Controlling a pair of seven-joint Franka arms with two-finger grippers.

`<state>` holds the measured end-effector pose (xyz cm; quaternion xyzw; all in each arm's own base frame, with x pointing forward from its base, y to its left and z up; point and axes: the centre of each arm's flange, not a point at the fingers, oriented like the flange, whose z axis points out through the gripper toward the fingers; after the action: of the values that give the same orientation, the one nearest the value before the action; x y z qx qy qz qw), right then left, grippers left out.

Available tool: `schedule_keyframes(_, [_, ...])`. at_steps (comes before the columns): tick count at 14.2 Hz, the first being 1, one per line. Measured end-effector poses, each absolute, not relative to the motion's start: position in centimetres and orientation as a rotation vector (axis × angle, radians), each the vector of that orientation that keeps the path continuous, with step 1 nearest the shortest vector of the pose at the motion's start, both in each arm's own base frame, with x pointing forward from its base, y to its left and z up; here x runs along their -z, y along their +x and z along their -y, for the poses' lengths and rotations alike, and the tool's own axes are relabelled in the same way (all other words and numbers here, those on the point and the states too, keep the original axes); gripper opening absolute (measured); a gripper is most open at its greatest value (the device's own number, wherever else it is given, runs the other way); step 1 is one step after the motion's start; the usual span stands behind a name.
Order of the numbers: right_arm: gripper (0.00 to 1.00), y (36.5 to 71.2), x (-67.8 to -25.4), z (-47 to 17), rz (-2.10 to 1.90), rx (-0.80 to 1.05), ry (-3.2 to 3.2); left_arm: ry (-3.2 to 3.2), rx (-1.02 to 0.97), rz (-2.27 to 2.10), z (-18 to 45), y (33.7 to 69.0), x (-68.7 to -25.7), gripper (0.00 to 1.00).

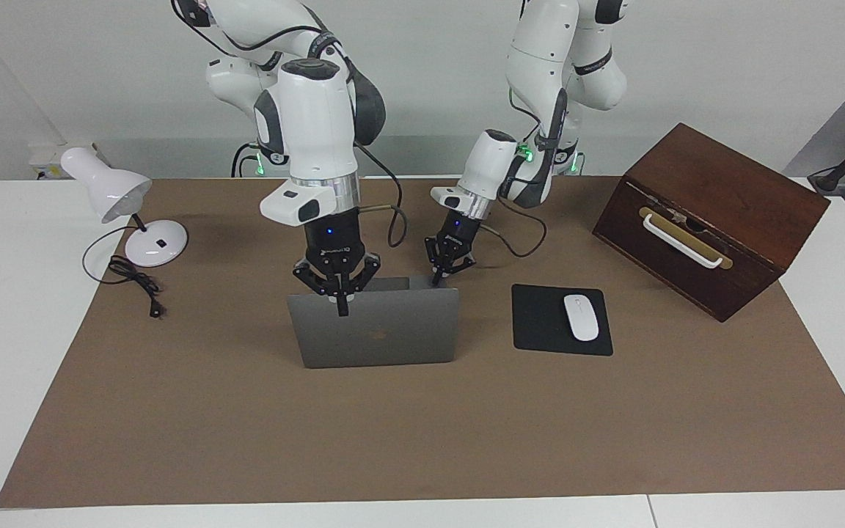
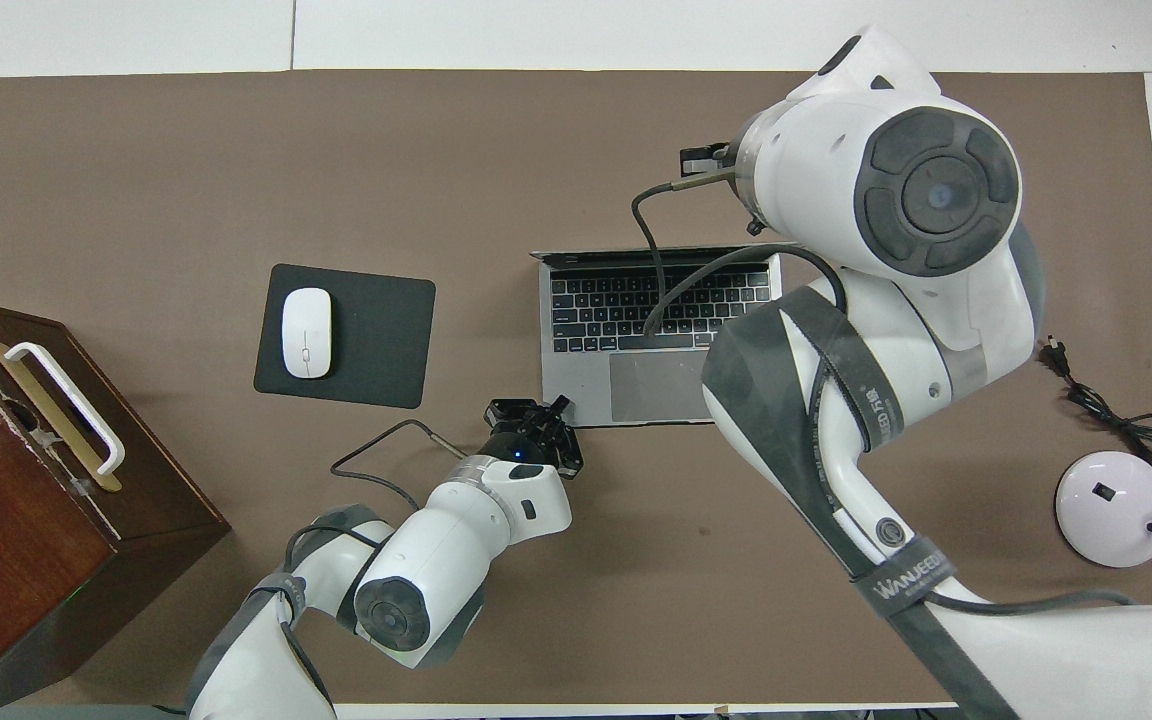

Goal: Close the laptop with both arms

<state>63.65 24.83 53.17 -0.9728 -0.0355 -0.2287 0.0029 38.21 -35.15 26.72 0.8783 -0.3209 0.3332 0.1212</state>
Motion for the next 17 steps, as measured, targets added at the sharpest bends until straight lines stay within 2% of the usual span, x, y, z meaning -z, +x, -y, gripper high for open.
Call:
schedule_keyframes(5, [0.01, 63.9, -52.1, -24.8, 0.037, 0.625, -3.008, 2.563, -0.976, 0.941, 35.1, 38.2, -26.7, 0.01])
schedule_keyframes(17, [0.01, 64.4, -49.8, -24.5, 0.025, 0.560, -3.033, 2.560, -0.982, 0.947, 35.0, 38.1, -26.6, 0.01])
